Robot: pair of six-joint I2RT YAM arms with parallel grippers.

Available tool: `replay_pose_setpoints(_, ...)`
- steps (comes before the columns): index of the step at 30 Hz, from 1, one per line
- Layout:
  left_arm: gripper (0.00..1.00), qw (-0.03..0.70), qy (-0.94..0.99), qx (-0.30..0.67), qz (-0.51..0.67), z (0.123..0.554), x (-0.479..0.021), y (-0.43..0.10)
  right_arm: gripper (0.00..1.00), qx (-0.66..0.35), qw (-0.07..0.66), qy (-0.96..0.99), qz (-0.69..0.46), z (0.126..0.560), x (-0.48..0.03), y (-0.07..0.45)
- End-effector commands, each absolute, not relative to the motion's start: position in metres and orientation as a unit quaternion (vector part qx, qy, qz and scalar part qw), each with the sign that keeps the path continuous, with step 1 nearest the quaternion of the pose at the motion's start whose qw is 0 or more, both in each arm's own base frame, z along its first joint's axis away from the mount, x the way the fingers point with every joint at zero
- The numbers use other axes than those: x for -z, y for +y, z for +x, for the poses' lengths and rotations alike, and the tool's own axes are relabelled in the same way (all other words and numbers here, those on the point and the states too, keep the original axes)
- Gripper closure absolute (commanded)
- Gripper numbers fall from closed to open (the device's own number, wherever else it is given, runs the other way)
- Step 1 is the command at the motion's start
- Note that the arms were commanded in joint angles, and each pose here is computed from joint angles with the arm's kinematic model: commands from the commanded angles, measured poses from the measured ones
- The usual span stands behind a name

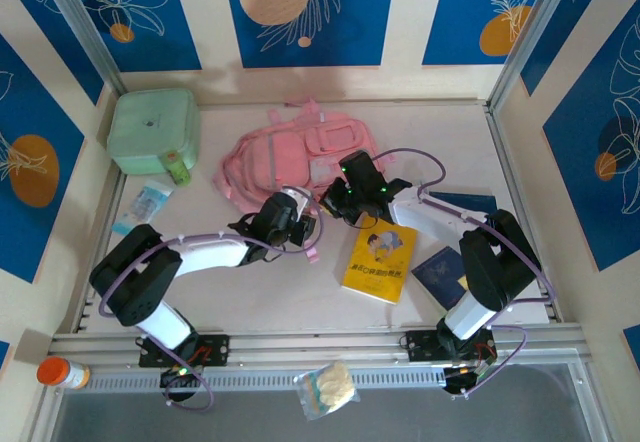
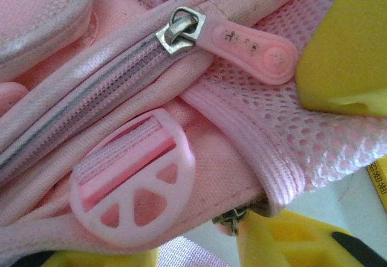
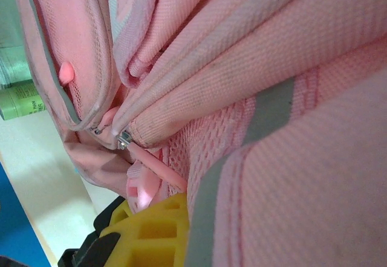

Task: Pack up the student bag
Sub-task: Unzip the student bag at the center of the table.

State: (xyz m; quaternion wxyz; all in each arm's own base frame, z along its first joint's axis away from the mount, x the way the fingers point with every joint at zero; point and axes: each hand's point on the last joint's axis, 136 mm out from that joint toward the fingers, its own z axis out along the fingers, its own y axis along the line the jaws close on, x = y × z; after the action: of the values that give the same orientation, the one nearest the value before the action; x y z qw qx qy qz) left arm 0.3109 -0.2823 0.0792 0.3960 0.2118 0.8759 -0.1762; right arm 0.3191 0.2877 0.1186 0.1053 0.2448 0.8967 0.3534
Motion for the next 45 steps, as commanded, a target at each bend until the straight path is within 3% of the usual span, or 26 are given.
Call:
replay_pose_setpoints(1, 0.7, 0.44, 0.848, 0.217, 0.202, 0.326, -0.107, -0.304, 1.0, -0.408, 0.101, 0.882, 0.213, 0.317, -0.155, 0.31)
replay_pose_setpoints(15, 1.0, 0.434, 0.853, 0.207, 0.204, 0.323, -0.108, -0.299, 1.0, -0.399, 0.106, 0.885, 0.214, 0.32, -0.152, 0.301)
replay_pose_setpoints(31, 1.0, 0.361, 0.913, 0.066, 0.18, 0.28, -0.085, -0.206, 1.0, -0.396, 0.155, 0.895, 0.132, 0.331, -0.189, 0.256)
replay_pose_setpoints(45, 1.0, 0.292, 0.923, 0.18, 0.172, 0.224, -0.108, -0.242, 1.0, -0.401, 0.147, 0.904, 0.011, 0.371, -0.193, 0.251)
